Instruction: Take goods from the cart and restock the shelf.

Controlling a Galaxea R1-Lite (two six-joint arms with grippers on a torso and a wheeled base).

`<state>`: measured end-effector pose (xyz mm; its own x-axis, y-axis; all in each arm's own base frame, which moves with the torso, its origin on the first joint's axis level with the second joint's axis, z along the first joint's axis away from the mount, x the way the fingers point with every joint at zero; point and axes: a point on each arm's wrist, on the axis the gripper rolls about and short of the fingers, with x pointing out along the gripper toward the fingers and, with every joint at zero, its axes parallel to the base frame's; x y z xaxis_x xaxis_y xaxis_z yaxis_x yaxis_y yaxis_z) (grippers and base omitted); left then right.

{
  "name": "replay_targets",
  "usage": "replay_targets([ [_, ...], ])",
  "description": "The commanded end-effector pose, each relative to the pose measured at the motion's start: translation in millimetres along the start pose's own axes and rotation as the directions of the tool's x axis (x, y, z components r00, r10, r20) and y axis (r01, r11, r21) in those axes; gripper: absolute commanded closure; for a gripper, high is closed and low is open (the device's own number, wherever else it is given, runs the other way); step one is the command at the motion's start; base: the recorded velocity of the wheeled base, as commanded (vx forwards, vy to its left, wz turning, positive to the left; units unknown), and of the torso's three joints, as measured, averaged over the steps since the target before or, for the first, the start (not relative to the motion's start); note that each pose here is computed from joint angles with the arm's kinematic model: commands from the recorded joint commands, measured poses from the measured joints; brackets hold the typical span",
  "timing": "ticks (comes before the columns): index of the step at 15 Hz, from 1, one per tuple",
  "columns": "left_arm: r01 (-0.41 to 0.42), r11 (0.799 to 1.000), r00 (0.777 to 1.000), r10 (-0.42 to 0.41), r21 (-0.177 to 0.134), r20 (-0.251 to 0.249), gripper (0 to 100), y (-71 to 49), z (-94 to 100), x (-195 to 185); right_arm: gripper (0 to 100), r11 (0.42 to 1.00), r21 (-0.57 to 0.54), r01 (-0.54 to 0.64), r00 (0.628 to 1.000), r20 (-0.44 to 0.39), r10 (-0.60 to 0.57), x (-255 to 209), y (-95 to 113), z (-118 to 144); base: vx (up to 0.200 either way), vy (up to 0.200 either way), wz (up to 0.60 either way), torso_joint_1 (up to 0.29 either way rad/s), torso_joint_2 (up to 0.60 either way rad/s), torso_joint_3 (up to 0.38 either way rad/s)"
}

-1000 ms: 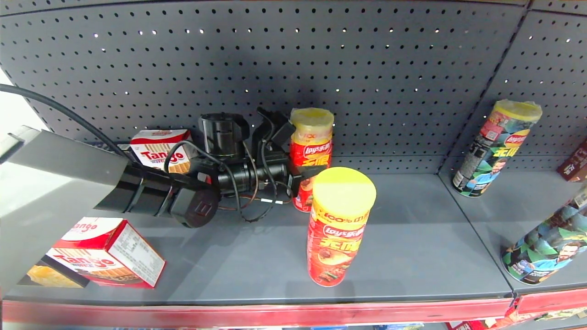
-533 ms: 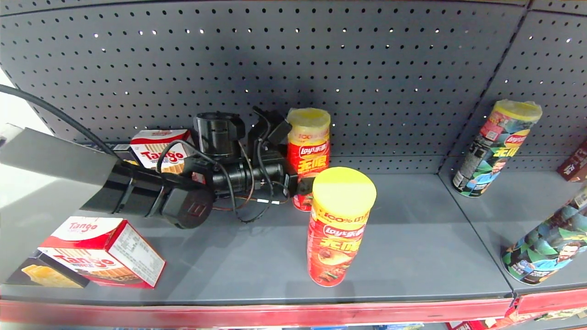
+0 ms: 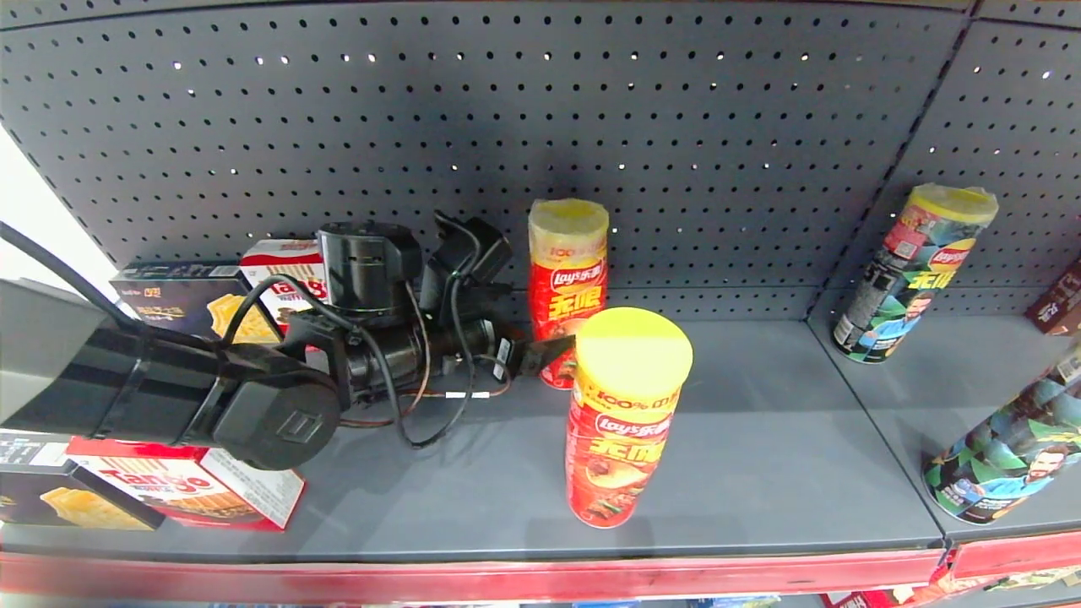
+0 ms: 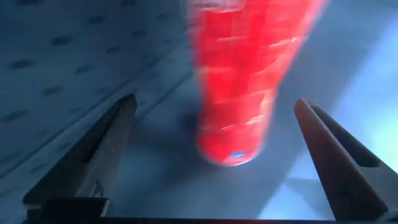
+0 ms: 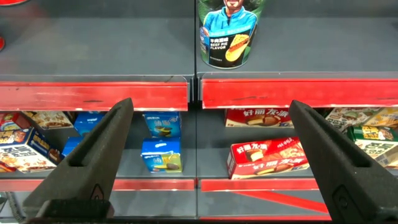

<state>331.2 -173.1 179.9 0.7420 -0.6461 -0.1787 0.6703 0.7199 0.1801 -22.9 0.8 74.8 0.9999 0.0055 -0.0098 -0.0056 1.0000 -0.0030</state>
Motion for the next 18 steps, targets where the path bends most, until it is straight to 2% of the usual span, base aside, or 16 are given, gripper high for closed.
replay_targets([
  [1,-0.068,0.996,0.998,0.068,0.056,-0.002,0,-2.3,5.4,-5,0,1.0,-0.001,-0.001,1.0,-0.002,0.001,0,0,0,0.0,0.0,0.0,0.0,0.0,0.0],
  [2,-0.09,0.992,0.996,0.091,0.085,-0.011,0,-2.5,4.5,-5,0,1.0,0.0,-0.001,1.0,-0.001,0.001,0,0,0,0.0,0.0,0.0,0.0,0.0,0.0],
  [3,-0.112,0.989,0.993,0.114,0.093,-0.015,0,-1.3,4.7,-6,0,1.0,-0.001,-0.001,1.0,-0.001,0.001,0,0,0,0.0,0.0,0.0,0.0,0.0,0.0],
  [6,-0.148,0.985,0.988,0.151,0.092,-0.026,0,1.5,3.1,-5,0,1.0,-0.001,-0.001,1.0,-0.001,0.001,0,0,0,0.0,0.0,0.0,0.0,0.0,0.0],
  [10,-0.142,0.986,0.989,0.145,0.09,-0.033,0,-1.5,1.4,-9,0,1.0,0.0,-0.001,1.0,-0.001,0.001,0,0,0,0.0,0.0,0.0,0.0,0.0,0.0],
  [14,-0.161,0.983,0.986,0.164,0.092,-0.026,0,-8.2,9.1,-45,0,1.0,0.0,-0.001,1.0,-0.002,0.001,0,0,0,0.0,0.0,0.0,0.0,0.0,0.0],
  [16,-0.213,0.972,0.974,0.219,0.099,-0.056,0,-8.2,3.0,-49,0,1.0,0.0,-0.001,1.0,-0.001,0.001,0,0,0,0.0,0.0,0.0,0.0,0.0,0.0],
  [18,-0.242,0.963,0.966,0.251,0.122,-0.067,0,-7.6,2.2,-49,0,1.0,-0.001,-0.001,1.0,-0.001,0.001,0,0,0,0.0,0.0,0.0,0.0,0.0,0.0],
])
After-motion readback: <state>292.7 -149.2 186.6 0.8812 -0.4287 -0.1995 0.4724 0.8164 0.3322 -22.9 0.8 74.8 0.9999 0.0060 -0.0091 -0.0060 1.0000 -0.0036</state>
